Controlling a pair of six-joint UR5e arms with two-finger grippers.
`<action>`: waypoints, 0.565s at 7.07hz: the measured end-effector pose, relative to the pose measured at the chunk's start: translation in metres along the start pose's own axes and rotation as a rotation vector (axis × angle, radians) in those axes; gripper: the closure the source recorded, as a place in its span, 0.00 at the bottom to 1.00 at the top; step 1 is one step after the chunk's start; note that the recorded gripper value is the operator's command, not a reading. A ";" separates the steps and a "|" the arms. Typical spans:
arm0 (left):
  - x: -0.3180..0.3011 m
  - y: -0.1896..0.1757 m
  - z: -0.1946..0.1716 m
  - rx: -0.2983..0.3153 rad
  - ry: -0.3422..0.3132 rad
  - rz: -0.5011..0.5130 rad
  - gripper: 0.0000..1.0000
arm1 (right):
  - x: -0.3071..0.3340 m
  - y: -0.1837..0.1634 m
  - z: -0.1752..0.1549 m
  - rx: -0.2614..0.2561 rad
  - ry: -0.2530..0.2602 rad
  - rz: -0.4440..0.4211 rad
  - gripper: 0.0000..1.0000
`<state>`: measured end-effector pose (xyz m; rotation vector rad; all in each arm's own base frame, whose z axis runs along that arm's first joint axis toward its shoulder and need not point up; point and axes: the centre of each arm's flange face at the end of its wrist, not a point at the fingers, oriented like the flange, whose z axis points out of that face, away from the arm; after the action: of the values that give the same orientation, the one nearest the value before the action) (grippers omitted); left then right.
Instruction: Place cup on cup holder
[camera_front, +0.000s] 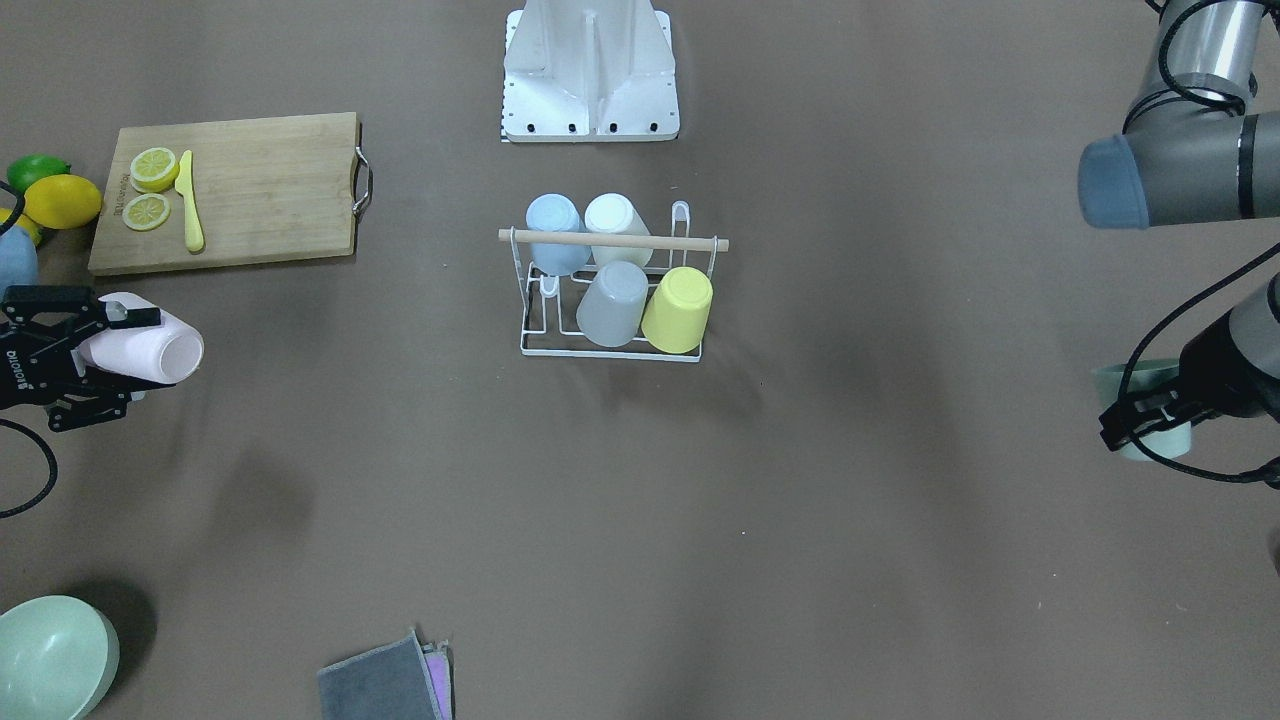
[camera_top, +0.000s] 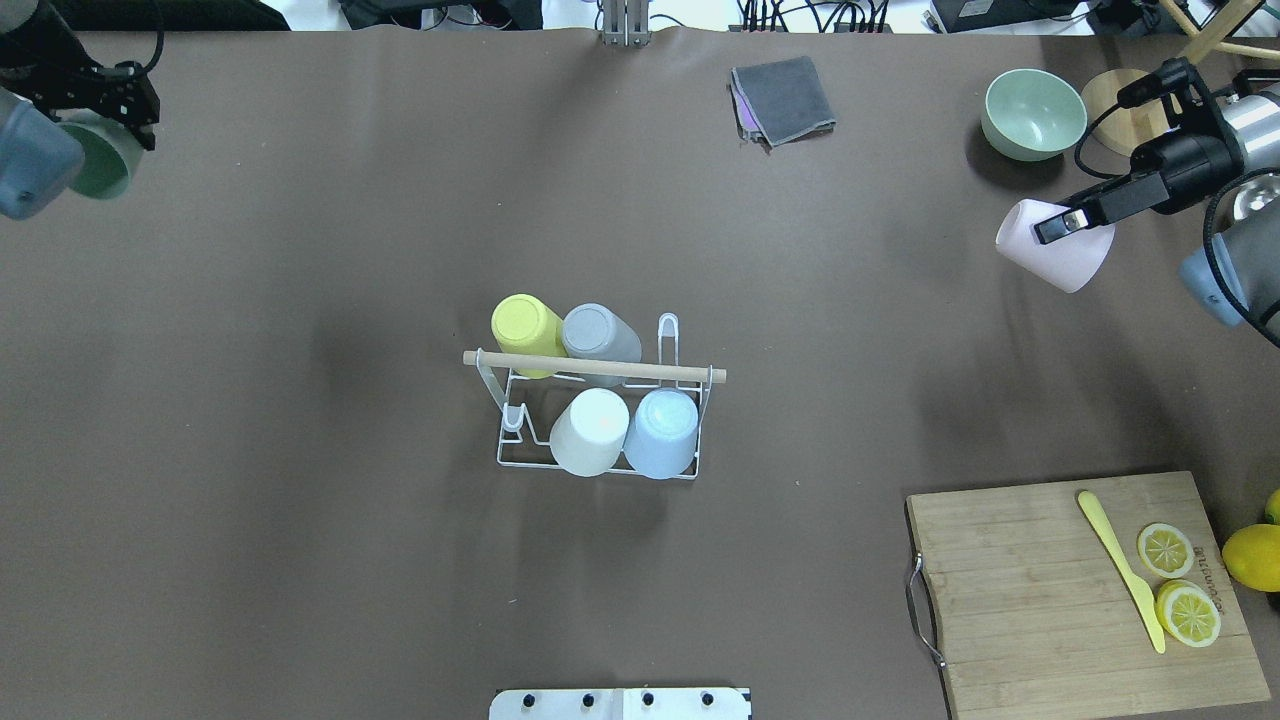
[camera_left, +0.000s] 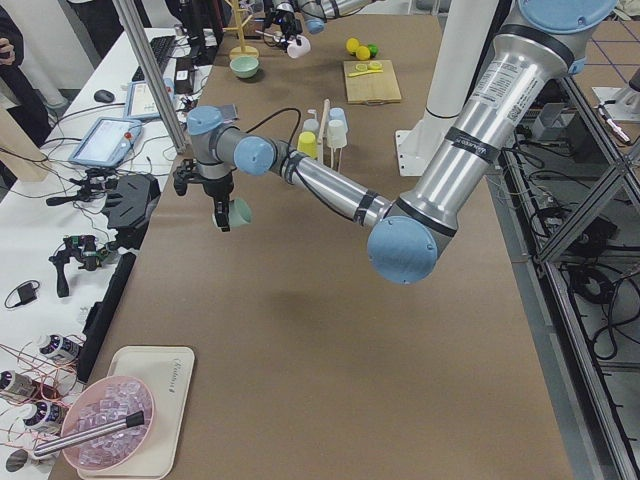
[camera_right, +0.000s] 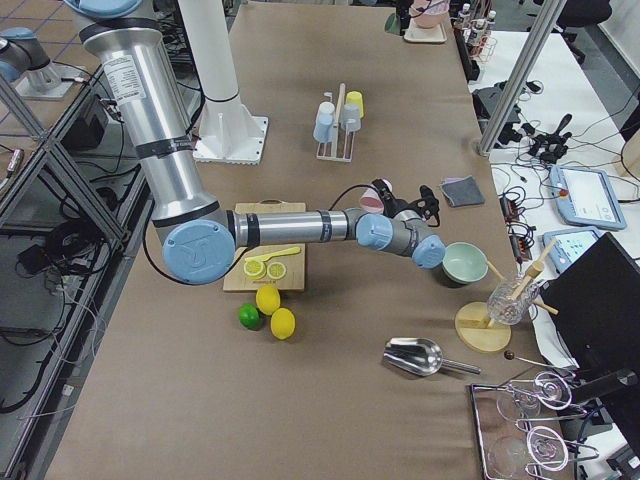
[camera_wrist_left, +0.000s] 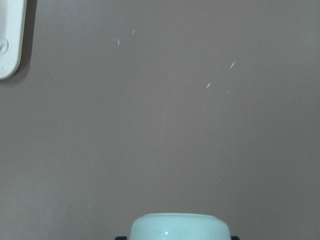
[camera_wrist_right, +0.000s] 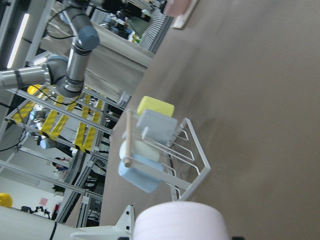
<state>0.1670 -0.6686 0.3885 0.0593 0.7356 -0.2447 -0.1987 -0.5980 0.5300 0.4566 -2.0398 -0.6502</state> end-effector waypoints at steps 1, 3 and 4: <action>0.010 -0.006 -0.014 0.091 0.051 -0.016 0.89 | -0.009 -0.009 0.004 0.047 -0.064 -0.084 0.89; 0.030 -0.008 -0.043 0.292 0.153 -0.021 0.89 | -0.026 -0.030 0.012 0.154 -0.186 -0.231 0.89; 0.041 -0.002 -0.061 0.376 0.206 -0.025 0.89 | -0.034 -0.040 0.020 0.207 -0.253 -0.294 0.89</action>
<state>0.1558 -0.6705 0.3154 0.4380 0.8877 -0.4029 -0.1957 -0.6058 0.4746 0.8436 -2.3147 -0.7030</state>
